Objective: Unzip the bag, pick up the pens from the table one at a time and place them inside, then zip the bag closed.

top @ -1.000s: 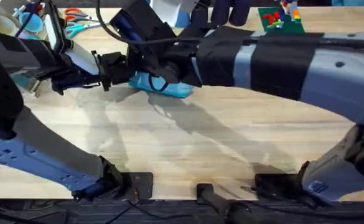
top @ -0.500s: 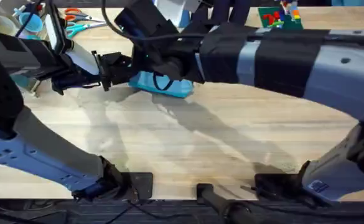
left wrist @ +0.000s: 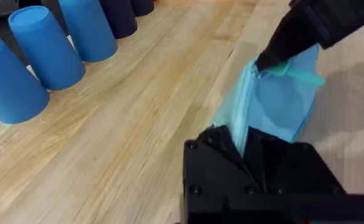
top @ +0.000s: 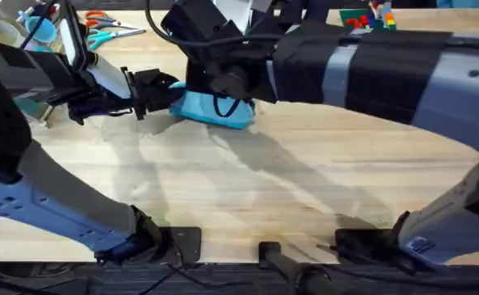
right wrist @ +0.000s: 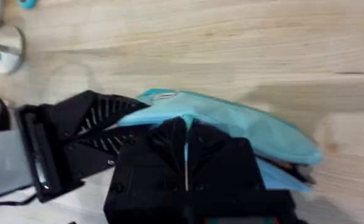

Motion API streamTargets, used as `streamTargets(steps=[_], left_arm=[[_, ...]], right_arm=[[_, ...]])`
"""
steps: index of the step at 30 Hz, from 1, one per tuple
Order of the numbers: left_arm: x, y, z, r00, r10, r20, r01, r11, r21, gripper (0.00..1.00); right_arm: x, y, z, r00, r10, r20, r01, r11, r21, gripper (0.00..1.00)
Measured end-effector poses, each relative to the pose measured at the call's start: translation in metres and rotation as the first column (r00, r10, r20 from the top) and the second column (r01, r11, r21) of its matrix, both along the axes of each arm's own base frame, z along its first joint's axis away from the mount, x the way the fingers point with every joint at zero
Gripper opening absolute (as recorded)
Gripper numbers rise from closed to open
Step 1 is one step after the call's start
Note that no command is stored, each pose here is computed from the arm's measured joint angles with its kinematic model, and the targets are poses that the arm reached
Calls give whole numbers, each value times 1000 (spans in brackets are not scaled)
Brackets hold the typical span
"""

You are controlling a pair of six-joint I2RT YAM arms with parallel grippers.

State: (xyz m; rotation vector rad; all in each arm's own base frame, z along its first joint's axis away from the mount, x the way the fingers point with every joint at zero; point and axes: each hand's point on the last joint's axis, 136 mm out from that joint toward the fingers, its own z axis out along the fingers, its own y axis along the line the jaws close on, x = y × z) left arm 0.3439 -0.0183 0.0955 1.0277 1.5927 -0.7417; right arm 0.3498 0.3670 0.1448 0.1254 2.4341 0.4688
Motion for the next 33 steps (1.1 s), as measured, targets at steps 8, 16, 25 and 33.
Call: streamTargets(steps=[8, 16, 25, 33], left_arm=[[0, -2, 1, 1000, -4, 1, 4, 1000, -4, 41], [0, -3, 0, 1000, -7, 1, 7, 1000, -3, 41], [0, -2, 0, 1000, -6, -1, 6, 1000, 3, 42], [0, -2, -1, 1000, -6, -1, 6, 1000, 3, 42]], right_arm=[[-11, -16, 8, 997, 79, 3, -79, 991, -111, 31], [-17, -25, 2, 985, 172, -11, -170, 960, -225, 31], [-10, -60, -2, 989, 150, -15, -144, 912, -384, 30], [-1, -79, -4, 993, 116, -22, -115, 900, -421, 30]])
